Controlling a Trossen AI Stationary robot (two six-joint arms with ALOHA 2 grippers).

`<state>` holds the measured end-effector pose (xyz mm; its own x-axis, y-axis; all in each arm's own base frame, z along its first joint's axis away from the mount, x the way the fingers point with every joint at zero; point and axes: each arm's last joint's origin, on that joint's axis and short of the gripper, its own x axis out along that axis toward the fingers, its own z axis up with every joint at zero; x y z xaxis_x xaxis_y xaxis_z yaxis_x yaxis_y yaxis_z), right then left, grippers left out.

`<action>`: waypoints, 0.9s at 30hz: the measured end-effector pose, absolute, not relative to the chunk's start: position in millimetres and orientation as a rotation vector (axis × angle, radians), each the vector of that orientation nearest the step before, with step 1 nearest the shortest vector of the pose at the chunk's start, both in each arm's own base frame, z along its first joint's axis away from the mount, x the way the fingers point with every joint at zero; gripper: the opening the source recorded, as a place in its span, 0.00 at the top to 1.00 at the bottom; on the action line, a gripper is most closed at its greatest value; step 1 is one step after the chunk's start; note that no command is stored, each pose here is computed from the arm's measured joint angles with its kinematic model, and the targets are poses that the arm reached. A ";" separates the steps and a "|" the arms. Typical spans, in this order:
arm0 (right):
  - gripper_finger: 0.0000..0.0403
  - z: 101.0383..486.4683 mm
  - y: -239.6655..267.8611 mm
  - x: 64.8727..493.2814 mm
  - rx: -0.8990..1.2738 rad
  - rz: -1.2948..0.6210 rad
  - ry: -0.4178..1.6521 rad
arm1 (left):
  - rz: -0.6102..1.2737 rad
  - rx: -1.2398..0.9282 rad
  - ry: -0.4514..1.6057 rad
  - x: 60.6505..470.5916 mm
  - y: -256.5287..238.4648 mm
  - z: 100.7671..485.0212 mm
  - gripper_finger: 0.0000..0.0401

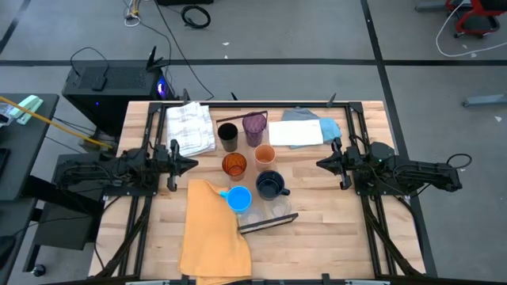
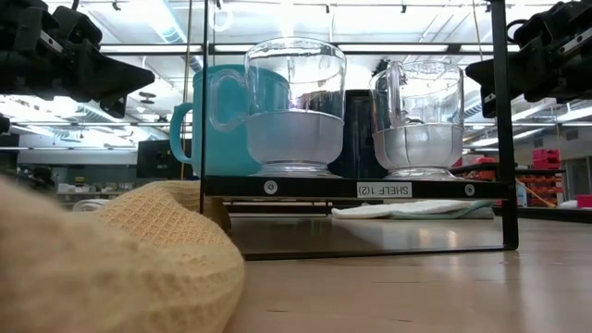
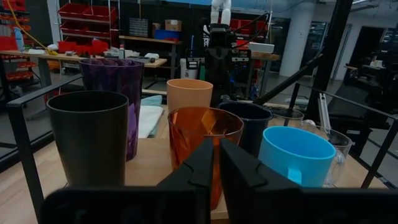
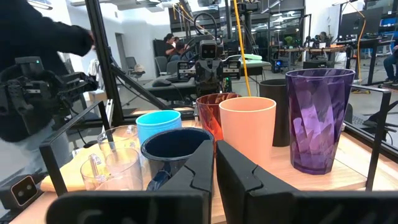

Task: Stack small to large cups/mugs on shelf
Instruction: Return to Home Position

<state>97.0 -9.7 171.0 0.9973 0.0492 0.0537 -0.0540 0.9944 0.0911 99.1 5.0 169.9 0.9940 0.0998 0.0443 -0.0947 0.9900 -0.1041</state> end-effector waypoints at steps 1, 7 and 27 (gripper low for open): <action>0.94 171.0 -9.6 97.0 0.093 0.052 -0.051 | 0.098 -0.102 -0.049 99.1 5.0 169.9 0.91; 0.94 171.0 -9.7 97.0 0.093 0.052 -0.051 | 0.098 -0.102 -0.049 99.1 5.0 169.9 0.91; 0.94 171.0 -9.7 97.0 0.092 0.052 -0.051 | 0.098 -0.102 -0.049 99.1 5.0 169.9 0.91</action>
